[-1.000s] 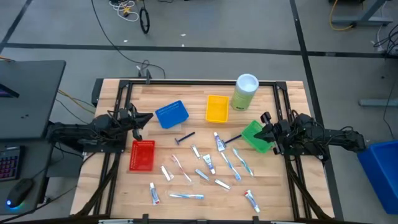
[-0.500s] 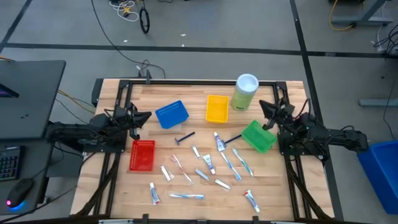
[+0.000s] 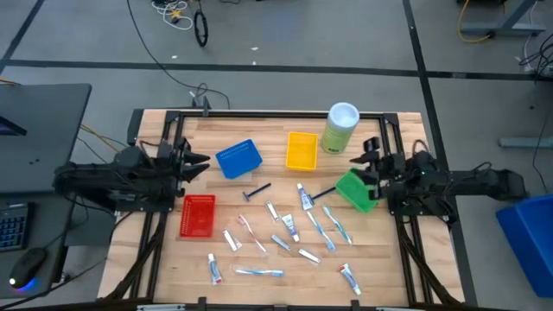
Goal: Pick & Place Travel size toiletries
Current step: Put the white toothpaste into the red basket
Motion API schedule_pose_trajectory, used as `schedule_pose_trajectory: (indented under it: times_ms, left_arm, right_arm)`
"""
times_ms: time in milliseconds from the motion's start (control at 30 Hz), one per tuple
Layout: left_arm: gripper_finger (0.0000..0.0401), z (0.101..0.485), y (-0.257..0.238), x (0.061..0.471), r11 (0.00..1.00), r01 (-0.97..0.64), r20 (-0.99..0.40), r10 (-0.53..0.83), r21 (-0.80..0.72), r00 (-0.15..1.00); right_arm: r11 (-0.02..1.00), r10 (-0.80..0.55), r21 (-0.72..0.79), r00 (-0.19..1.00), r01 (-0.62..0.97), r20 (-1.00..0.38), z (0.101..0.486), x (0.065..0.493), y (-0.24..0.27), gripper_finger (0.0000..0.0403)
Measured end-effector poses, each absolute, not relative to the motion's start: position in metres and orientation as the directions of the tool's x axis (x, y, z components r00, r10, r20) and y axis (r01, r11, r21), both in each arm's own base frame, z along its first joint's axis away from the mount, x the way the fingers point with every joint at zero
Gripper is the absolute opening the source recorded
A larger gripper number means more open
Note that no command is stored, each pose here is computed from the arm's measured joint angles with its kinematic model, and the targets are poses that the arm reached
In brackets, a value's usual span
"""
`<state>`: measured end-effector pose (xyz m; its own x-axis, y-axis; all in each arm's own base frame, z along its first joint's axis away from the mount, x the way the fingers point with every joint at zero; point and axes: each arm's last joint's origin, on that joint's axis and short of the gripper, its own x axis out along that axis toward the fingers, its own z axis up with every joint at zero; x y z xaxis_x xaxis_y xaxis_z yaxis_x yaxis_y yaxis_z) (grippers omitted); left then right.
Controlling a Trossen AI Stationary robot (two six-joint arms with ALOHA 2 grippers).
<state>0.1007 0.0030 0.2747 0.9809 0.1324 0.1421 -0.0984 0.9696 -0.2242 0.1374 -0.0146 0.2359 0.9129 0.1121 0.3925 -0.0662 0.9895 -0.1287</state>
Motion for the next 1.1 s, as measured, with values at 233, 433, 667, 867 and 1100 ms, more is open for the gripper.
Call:
schedule_pose_trajectory:
  times_ms: [233, 433, 667, 867, 1100]
  left_arm:
    - [0.0141, 0.310, -0.003, 0.126, 0.981, -0.089, -0.204, 0.052, -0.175, 0.978]
    - [0.0138, 0.316, -0.014, 0.158, 0.994, -0.093, -0.513, 0.047, -0.064, 0.857]
    - [0.0138, 0.298, -0.046, 0.186, 0.997, 0.076, -0.666, -0.046, 0.017, 0.745]
    - [0.0149, 0.279, -0.086, 0.197, 0.973, 0.229, -0.736, -0.166, -0.015, 0.657]
    - [0.0173, 0.251, -0.140, 0.200, 0.929, 0.369, -0.791, -0.256, -0.041, 0.556]
  right_arm:
    - [0.985, 0.133, -0.140, 0.964, -0.103, 0.232, 0.241, 0.191, -0.018, 0.0170]
    - [0.985, 0.131, -0.135, 0.979, -0.110, 0.156, 0.240, 0.226, -0.023, 0.0185]
    - [0.985, 0.131, -0.132, 0.981, -0.112, 0.146, 0.245, 0.246, -0.026, 0.0197]
    - [0.988, 0.134, -0.102, 0.978, -0.119, 0.157, 0.249, 0.248, -0.025, 0.0198]
    - [0.985, 0.150, -0.120, 0.968, -0.127, 0.200, 0.253, 0.248, -0.021, 0.0184]
